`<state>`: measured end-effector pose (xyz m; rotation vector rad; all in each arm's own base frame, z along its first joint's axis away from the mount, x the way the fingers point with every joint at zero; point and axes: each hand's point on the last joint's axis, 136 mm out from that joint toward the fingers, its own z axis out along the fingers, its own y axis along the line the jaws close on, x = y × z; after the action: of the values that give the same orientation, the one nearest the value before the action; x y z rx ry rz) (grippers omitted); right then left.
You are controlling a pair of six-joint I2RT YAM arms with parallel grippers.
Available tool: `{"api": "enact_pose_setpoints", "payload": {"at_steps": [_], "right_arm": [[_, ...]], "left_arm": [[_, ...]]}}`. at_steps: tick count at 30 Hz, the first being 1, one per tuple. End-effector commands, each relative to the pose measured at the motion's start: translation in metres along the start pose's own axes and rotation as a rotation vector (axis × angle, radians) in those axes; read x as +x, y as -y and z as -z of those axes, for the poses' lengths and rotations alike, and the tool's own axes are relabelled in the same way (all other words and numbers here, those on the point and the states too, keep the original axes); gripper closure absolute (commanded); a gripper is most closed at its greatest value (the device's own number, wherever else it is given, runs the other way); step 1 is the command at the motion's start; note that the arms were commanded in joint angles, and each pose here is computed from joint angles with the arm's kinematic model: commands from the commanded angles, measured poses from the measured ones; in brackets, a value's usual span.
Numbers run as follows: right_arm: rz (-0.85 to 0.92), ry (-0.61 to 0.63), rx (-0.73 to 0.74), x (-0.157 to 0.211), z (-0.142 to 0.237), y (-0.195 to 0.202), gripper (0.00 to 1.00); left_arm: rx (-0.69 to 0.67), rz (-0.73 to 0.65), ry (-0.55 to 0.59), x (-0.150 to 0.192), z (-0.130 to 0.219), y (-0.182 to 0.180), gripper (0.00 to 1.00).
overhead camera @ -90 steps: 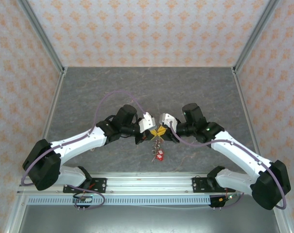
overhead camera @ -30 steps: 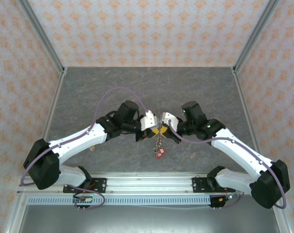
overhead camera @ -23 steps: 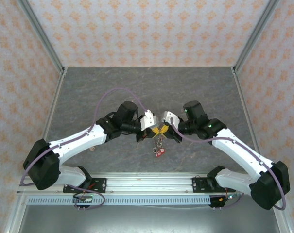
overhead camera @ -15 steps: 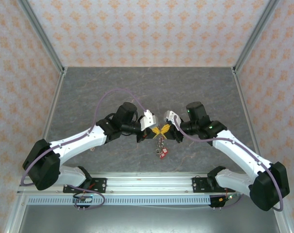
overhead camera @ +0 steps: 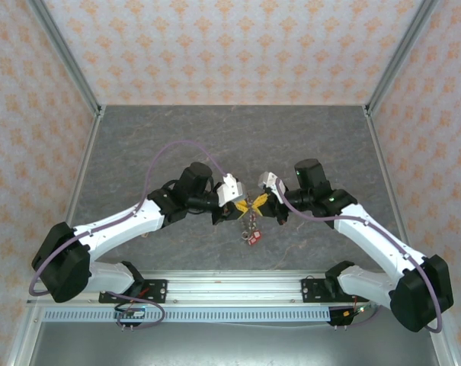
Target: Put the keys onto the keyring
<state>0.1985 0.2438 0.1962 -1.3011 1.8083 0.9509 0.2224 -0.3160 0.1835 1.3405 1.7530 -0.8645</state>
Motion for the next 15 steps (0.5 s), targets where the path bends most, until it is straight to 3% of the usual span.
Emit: {"api": "enact_pose_setpoints", "payload": {"at_steps": [1,15], "right_arm": [[0.095,0.008,0.024,-0.023,0.009,-0.002,1.00],[0.151,-0.100,0.045,-0.021,0.005,-0.007,1.00]], "left_arm": [[-0.019,-0.049,-0.016,-0.007,0.006,0.000,0.80],[-0.027,-0.030,0.092,-0.029,0.010,0.001,0.74]]}}
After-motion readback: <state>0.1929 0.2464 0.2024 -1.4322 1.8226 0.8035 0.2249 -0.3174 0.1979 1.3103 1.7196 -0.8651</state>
